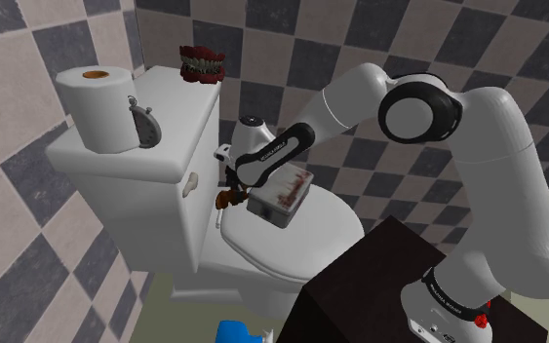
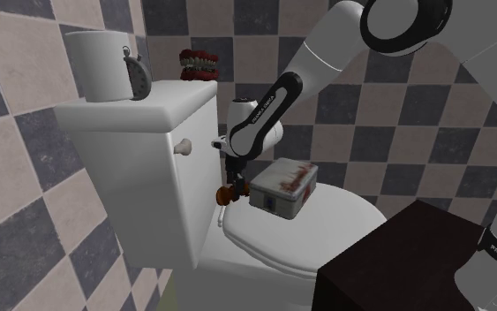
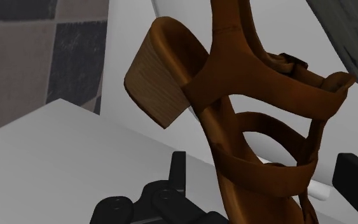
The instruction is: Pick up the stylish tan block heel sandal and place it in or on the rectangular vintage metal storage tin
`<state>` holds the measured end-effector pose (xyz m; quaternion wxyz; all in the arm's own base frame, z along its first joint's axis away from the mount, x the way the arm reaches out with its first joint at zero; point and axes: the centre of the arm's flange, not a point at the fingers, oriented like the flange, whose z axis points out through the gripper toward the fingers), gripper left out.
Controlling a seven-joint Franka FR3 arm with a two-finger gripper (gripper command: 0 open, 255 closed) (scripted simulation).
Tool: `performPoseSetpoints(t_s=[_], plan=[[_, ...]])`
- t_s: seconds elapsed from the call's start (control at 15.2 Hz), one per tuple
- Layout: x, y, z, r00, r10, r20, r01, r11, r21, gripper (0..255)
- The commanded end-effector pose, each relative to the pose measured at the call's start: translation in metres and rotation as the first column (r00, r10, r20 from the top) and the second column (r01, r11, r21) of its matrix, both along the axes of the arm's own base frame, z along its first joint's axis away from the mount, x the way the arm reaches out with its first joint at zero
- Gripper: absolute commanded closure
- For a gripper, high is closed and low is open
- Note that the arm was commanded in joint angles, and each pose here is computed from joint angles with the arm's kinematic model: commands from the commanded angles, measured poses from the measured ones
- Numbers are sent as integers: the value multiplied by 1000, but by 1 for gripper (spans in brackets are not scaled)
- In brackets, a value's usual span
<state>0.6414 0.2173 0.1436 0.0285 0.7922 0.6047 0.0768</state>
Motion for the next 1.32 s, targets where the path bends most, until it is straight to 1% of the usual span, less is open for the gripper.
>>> performPoseSetpoints(t_s=[0.0,0.4,0.46,1.06,1.25], plan=[[1,0,-2,1000,0,0,0,1000,0,0],[1,0,-2,1000,0,0,0,1000,0,0],[1,0,-2,1000,0,0,0,1000,0,255],[1,0,-2,1000,0,0,0,1000,0,255],[1,0,14,1000,0,0,0,1000,0,255]])
